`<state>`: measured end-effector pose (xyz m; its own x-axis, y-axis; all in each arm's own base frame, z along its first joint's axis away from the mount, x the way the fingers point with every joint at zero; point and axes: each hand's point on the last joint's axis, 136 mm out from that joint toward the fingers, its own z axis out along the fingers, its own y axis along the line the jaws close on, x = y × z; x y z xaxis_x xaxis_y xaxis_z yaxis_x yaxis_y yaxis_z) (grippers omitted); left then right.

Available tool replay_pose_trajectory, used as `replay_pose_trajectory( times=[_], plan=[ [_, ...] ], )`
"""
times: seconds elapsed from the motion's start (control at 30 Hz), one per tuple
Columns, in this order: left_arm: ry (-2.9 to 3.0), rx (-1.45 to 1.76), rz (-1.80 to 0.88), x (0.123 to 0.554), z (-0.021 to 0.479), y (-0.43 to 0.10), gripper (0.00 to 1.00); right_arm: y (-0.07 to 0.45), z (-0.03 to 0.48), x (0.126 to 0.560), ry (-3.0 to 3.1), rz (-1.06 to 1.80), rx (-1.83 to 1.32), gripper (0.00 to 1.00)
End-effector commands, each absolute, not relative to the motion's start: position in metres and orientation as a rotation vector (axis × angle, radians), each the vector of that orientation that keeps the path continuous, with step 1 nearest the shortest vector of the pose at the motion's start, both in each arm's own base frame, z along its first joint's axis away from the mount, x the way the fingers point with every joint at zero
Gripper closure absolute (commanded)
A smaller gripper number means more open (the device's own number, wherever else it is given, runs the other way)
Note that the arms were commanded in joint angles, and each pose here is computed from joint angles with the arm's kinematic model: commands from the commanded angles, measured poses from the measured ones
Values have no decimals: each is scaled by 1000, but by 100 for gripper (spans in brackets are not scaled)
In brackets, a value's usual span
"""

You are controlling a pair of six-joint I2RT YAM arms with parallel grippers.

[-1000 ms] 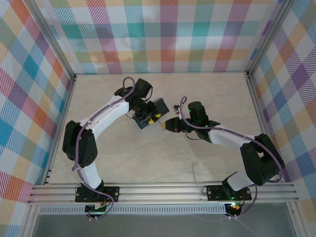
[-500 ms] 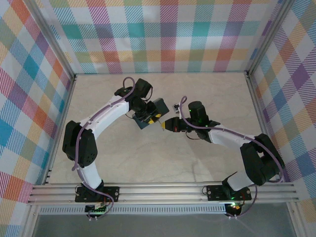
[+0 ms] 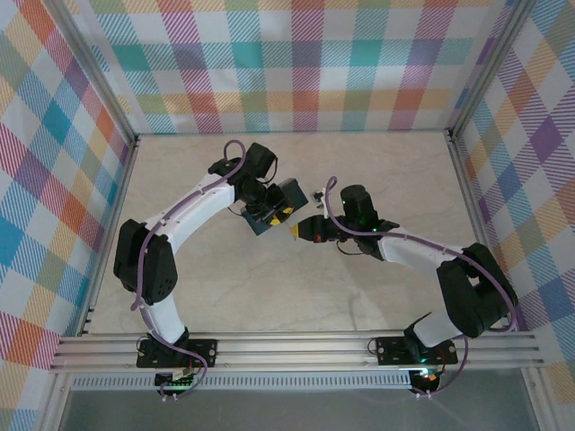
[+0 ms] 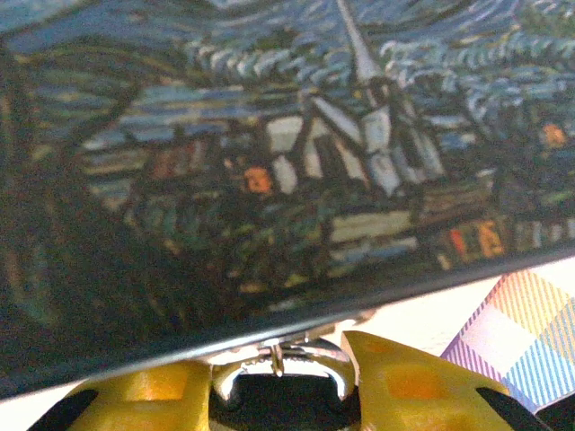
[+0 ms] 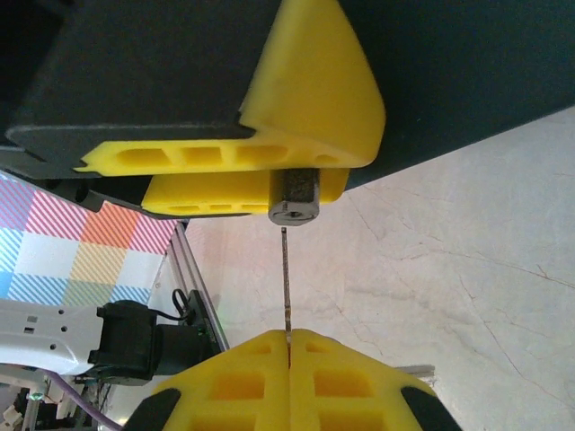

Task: Unlock the padlock with the key

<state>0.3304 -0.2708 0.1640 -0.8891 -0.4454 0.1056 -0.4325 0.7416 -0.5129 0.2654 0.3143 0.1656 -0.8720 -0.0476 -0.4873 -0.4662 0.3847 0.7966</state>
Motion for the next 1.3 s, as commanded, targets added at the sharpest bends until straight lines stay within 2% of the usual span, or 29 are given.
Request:
replay_pose_trajectory(
  times=[0.0, 0.37, 0.6, 1.27],
  plan=[
    [2885, -684, -896, 333, 181, -270, 92, 321, 188, 265, 2178, 1500, -529, 100],
    [2894, -678, -891, 332, 179, -270, 92, 314, 179, 280, 2198, 1381, -461, 100],
    [2893, -679, -901, 332, 180, -271, 92, 320, 180, 283, 2174, 1415, -467, 100],
    [2888, -703, -882, 340, 174, -259, 92, 321, 174, 264, 2187, 1466, -544, 100]
  ],
)
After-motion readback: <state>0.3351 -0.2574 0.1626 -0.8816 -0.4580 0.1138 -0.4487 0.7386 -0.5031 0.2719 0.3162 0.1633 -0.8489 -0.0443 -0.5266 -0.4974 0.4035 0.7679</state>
